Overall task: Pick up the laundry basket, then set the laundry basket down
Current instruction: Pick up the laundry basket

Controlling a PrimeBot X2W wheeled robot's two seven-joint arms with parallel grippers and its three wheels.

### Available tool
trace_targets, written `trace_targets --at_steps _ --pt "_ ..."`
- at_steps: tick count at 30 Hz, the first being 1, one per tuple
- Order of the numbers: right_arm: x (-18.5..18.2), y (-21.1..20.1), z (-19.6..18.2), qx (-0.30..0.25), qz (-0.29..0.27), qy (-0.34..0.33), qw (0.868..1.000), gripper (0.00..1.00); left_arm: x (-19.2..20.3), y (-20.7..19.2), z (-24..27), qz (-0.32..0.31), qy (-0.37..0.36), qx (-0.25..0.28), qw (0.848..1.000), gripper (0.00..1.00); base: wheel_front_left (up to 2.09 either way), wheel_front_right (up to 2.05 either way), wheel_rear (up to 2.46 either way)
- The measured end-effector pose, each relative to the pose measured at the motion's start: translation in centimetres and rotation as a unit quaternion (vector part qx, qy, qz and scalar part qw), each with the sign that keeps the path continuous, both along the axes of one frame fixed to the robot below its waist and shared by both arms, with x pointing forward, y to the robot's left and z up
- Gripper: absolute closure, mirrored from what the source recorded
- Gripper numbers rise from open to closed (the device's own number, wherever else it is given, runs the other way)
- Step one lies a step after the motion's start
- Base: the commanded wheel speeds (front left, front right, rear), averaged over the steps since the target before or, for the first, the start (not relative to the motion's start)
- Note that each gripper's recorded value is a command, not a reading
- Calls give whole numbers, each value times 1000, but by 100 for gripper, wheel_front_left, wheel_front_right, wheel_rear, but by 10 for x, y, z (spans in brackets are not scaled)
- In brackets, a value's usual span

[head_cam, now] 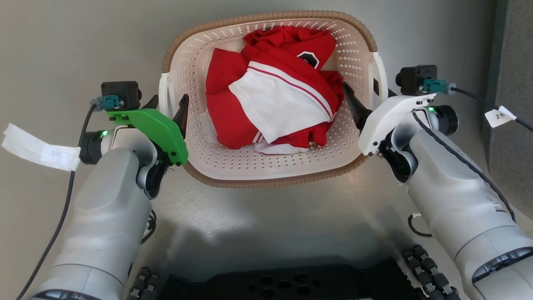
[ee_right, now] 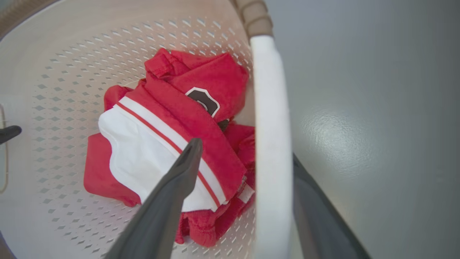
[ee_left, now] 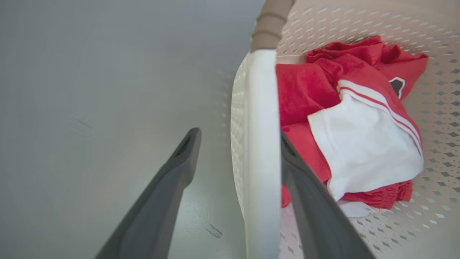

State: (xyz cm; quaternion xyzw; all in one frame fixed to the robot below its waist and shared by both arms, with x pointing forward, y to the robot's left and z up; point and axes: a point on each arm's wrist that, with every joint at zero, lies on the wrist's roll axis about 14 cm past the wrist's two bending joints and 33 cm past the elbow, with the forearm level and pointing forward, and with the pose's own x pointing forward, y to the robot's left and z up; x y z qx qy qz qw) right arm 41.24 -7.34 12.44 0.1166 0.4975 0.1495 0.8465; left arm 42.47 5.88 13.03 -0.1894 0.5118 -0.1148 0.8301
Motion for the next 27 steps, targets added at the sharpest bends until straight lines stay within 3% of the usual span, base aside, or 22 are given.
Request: trace_targets --at_steps 2,3,4,5,6,7,8,9,20,27 --pt "-2 4 -1 5 2 3 1000 0 -2 2 -1 1 4 2 1000 4 0 0 0" --pt "-2 6 -1 8 4 3 1000 18 -3 2 -2 0 5 2 1000 18 0 0 0" --pt "-3 8 -1 9 6 4 1000 38 -4 2 -2 -1 6 3 1000 47 0 0 0" --pt "-3 8 -1 9 7 4 1000 53 -4 2 -1 -1 6 2 1000 65 0 0 0" --pt "-2 8 -1 10 8 2 1000 56 -5 1 -1 -2 7 0 1000 93 0 0 0" --pt "-1 9 0 11 8 -1 1000 83 -4 -1 0 -2 6 -2 1000 100 0 0 0" --pt "1 9 0 10 11 -3 1000 83 -4 -1 1 0 4 -4 1000 100 0 0 0" --pt "3 9 1 10 13 -6 1000 100 -4 -3 1 -1 3 -7 1000 100 0 0 0" --pt "5 6 11 4 9 -17 1000 100 -3 -3 12 3 1 -10 1000 100 0 0 0" --pt "11 10 38 13 6 -36 999 100 2 -1 37 1 -19 -5 1000 100 0 0 0"
